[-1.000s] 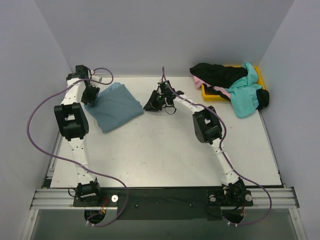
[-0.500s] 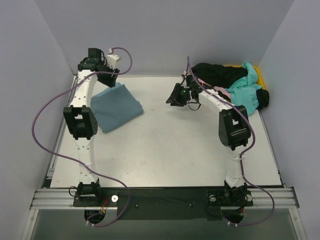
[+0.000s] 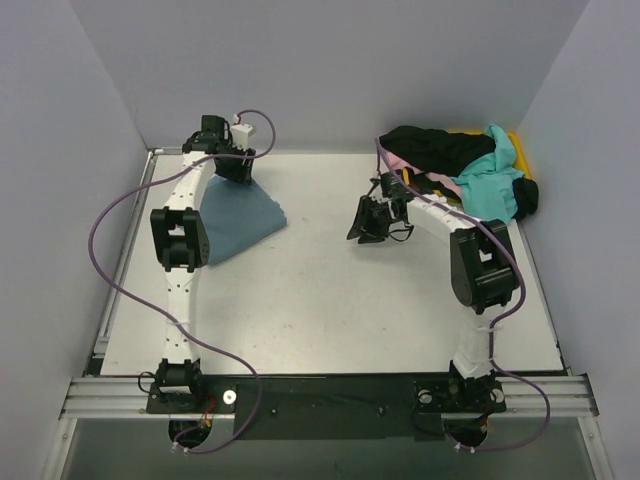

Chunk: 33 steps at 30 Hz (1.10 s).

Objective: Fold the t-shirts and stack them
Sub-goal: Put the neatly folded tshirt into the corner of the board with the left arm

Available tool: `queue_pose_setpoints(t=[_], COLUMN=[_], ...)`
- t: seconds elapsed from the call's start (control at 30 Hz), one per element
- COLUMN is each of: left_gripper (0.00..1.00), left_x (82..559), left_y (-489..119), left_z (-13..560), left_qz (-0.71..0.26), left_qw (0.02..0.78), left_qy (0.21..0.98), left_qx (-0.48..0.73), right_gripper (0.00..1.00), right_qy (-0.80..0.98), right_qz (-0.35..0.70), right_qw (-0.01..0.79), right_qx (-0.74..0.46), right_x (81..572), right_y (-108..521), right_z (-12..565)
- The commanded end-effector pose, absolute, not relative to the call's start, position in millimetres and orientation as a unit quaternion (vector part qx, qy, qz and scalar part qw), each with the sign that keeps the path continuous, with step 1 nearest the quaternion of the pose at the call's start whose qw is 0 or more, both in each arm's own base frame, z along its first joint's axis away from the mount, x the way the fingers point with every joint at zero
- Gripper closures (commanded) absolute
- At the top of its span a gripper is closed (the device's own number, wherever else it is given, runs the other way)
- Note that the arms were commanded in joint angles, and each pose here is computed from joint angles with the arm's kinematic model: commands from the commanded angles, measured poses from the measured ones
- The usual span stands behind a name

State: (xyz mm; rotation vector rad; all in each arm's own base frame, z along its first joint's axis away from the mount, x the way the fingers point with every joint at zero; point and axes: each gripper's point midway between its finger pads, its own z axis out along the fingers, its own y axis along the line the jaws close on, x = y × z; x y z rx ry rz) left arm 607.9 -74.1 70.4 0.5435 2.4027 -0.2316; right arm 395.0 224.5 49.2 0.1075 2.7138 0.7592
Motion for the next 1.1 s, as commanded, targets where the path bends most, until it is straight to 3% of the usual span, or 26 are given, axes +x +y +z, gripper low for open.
queue_pose_setpoints(t=[0.0, 0.13, 0.2, 0.33, 0.67, 1.0, 1.07], left_gripper=[0.42, 0.72, 1.0, 1.0, 1.0, 1.0, 0.92], left_x=[626.1, 621.5, 621.3, 627.6, 639.0, 644.5, 644.8], left_y=[-73.0, -78.0, -74.0, -54.3, -7.5, 50.3, 64.7], left_z=[84.8, 83.2, 84.3, 99.5, 201.3, 124.8, 116.0], left_qz=[-0.081, -0.102, -0.102, -0.085, -0.069, 0.028, 0.068], left_qw=[0.367, 0.363, 0.364, 0.382, 0.492, 0.415, 0.403], left_qy=[0.905, 0.901, 0.901, 0.9, 0.853, 0.902, 0.907], left_qx=[0.201, 0.213, 0.211, 0.193, 0.161, 0.117, 0.1], right_gripper=[0.66, 0.66, 0.66, 0.66, 0.65, 0.66, 0.66], right_qy=[0.947, 0.948, 0.948, 0.947, 0.948, 0.948, 0.948], right_qz=[0.261, 0.256, 0.255, 0.254, 0.249, 0.246, 0.245], right_qw=[0.185, 0.188, 0.19, 0.193, 0.194, 0.2, 0.199], right_qx=[0.02, 0.026, 0.03, 0.033, 0.037, 0.04, 0.04], right_x=[389.7, 390.8, 392.3, 393.7, 392.3, 392.9, 393.2], right_y=[218.1, 210.7, 206.6, 203.3, 196.0, 189.7, 189.0], right_z=[75.0, 76.3, 77.5, 78.7, 78.5, 83.8, 84.4])
